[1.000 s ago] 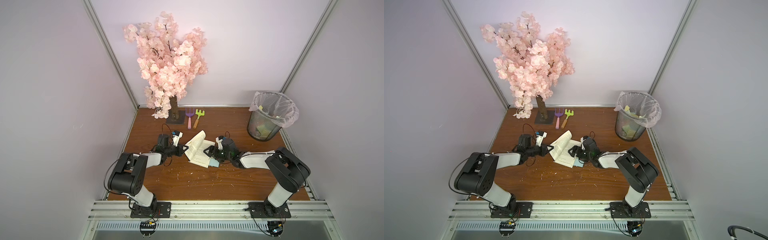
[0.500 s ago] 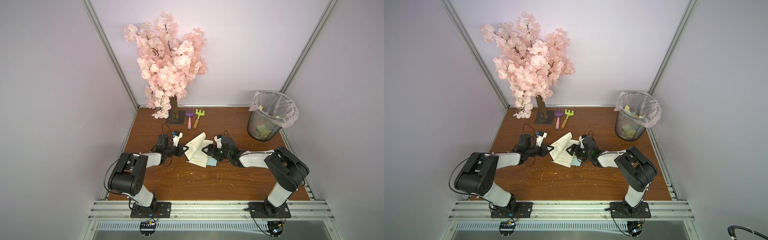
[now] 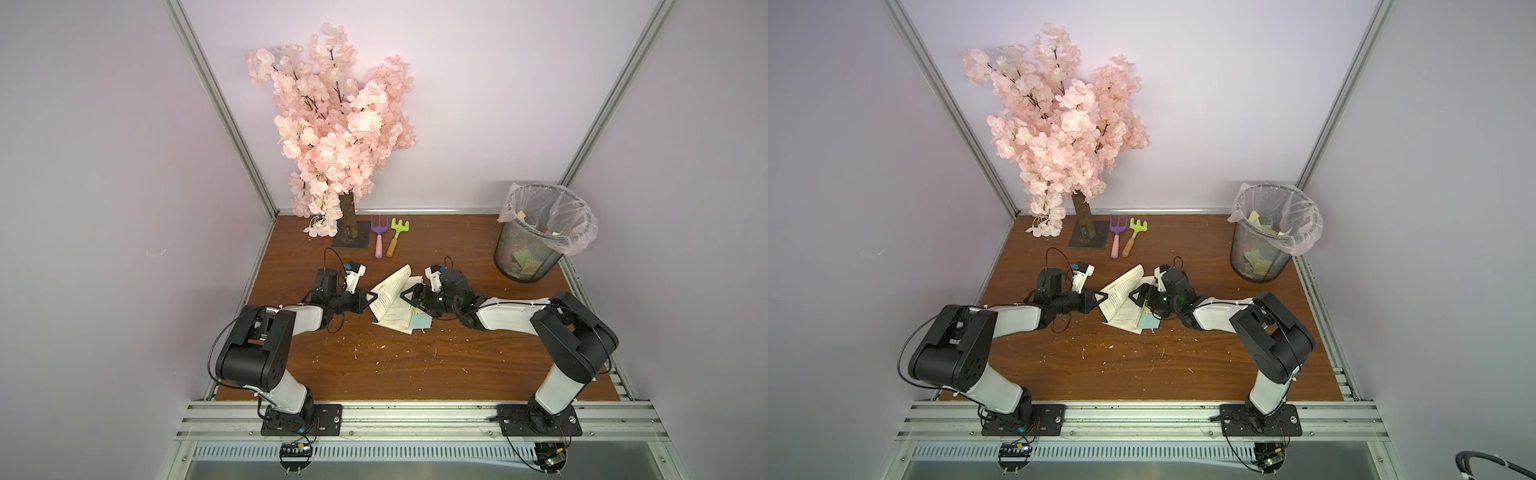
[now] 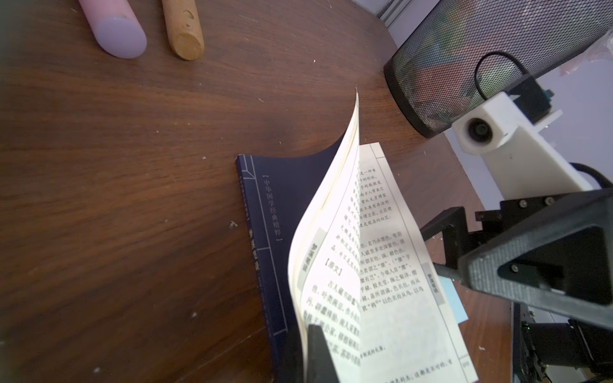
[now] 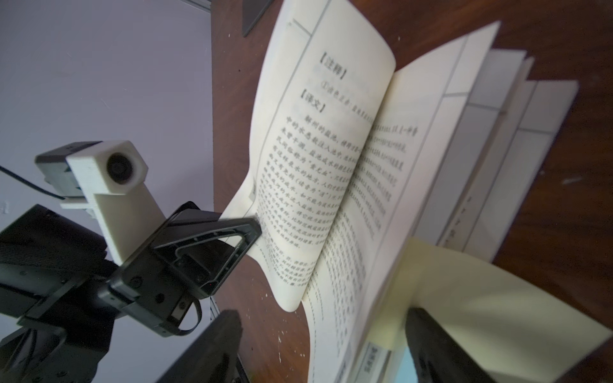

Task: Peel off the used sticky note
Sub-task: Turn the page of the book at the center of the board.

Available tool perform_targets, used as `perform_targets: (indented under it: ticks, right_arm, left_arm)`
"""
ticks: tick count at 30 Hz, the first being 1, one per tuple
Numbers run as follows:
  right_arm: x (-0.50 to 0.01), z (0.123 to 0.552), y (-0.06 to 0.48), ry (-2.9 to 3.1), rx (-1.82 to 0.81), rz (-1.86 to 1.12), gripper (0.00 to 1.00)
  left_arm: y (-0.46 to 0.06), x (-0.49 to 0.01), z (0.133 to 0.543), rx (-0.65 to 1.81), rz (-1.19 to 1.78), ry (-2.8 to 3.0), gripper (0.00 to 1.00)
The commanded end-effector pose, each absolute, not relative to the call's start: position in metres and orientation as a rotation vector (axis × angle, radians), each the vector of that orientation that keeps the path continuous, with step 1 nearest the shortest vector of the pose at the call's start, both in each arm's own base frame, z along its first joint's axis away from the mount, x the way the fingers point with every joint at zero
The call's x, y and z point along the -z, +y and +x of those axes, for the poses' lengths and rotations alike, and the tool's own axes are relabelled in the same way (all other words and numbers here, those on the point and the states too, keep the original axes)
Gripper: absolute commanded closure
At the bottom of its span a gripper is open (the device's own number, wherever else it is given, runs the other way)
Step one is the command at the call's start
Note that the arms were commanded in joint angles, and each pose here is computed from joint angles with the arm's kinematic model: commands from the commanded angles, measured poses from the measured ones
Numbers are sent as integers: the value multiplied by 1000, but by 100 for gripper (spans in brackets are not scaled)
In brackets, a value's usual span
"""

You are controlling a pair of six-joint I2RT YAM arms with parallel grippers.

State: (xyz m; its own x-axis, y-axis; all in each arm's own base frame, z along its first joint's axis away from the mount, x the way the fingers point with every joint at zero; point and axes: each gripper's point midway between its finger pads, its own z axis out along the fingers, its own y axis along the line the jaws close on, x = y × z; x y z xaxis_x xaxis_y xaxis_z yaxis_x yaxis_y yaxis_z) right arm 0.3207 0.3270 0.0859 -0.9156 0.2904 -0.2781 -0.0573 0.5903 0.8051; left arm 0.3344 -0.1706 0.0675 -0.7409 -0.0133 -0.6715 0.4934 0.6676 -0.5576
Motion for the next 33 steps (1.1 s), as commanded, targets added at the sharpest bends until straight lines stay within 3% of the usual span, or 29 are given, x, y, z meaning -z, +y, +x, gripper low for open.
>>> perform_targets:
  ticks: [1, 16, 33]
  right_arm:
    - [-102, 323, 334, 2428, -1213, 117, 20]
    - [-92, 324, 319, 2531, -884, 86, 18]
    - [-72, 329, 328, 2542, -915, 91, 17]
  left_arm:
    - [-166, -56, 332, 1003, 334, 2282, 96]
    - [-166, -55, 332, 1007, 331, 2287, 96]
    - [-165, -55, 332, 1013, 330, 2285, 96]
